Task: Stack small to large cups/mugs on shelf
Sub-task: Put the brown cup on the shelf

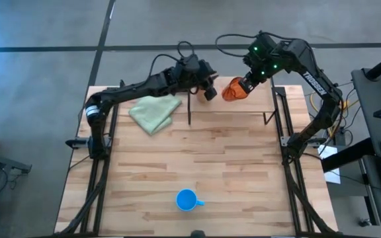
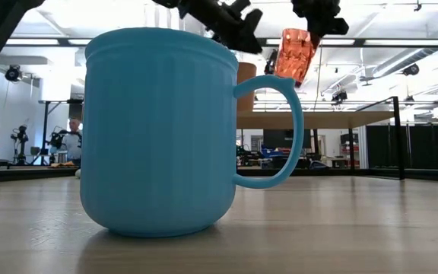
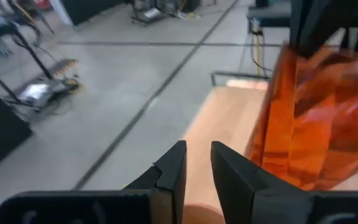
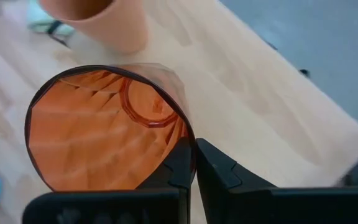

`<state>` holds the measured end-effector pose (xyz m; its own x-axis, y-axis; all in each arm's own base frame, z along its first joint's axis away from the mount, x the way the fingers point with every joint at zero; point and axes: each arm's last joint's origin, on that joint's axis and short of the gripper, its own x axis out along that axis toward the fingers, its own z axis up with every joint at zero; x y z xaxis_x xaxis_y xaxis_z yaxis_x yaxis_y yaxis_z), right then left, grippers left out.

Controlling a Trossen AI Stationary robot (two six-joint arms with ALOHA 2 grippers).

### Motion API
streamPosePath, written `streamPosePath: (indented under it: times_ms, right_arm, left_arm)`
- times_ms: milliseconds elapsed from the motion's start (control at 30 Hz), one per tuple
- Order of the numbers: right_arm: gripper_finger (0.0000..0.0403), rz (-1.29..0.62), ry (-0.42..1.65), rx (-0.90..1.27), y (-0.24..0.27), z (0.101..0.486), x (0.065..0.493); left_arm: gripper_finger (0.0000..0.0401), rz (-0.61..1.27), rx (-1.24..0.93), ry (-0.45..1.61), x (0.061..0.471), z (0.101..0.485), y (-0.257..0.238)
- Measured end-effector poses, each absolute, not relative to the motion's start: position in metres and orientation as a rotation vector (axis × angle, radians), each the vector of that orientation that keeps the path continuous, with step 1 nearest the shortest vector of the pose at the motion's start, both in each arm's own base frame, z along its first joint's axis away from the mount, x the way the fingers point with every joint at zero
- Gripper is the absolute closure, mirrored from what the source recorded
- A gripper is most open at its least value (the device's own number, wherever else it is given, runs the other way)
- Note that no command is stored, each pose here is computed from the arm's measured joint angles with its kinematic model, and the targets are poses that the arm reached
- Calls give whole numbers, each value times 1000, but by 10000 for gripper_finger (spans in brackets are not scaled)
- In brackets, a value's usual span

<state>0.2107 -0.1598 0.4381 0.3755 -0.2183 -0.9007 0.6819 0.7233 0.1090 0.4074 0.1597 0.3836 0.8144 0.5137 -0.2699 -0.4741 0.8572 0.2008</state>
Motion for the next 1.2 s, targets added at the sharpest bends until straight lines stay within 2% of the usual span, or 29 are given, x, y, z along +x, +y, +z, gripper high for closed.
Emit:
streamPosePath:
  times_ms: [400,1200]
  right_arm:
    - [394,-646,1143,524,-188,413,223]
    - [394,-595,1212,496,-208,393,243]
  left_arm:
    - [340,562,149,247,385,416,160]
    - [340,566,139,304,381,411,162]
